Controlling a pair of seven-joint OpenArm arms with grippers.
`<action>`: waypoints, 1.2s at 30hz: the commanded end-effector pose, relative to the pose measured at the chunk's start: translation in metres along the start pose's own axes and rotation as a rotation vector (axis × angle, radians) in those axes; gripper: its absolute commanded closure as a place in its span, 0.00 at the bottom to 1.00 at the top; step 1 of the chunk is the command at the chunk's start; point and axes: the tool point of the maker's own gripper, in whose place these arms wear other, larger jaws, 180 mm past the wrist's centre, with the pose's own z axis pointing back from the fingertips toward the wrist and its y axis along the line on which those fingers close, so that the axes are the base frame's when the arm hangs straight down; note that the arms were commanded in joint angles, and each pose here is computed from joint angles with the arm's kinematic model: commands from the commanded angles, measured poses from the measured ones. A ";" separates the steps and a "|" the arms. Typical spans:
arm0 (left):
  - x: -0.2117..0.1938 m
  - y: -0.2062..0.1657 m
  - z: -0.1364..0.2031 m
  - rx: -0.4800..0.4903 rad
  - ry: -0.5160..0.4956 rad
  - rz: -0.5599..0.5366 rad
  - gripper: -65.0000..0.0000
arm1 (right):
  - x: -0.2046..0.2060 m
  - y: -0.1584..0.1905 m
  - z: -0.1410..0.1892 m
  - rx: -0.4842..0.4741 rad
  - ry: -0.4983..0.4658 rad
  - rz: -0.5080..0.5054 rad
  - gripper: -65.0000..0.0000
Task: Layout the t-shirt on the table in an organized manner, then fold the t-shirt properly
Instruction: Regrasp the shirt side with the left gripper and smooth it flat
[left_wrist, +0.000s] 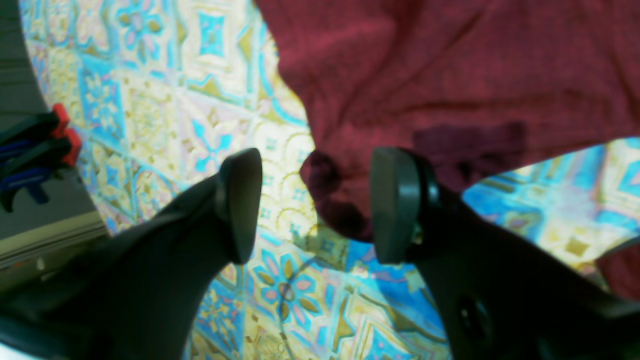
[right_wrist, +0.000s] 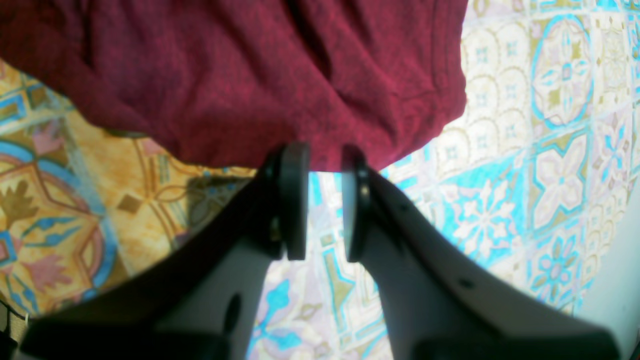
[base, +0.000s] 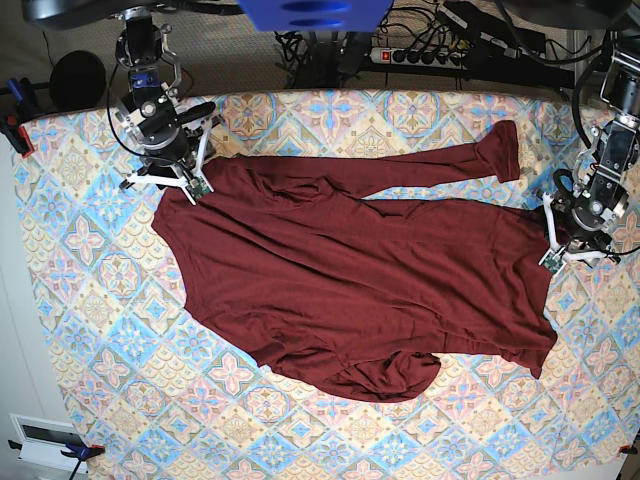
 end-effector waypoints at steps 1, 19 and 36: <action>0.001 0.014 0.006 0.014 -0.006 -0.034 0.48 | 0.009 -0.009 0.003 -0.025 -0.034 0.005 0.83; -0.002 -0.025 -0.001 -0.096 0.009 -0.111 0.48 | 0.009 -0.009 0.003 -0.025 -0.034 0.005 0.83; 0.018 -0.032 -0.012 -0.032 -0.013 -0.193 0.48 | 0.016 -0.011 0.008 -0.034 -0.055 0.009 0.83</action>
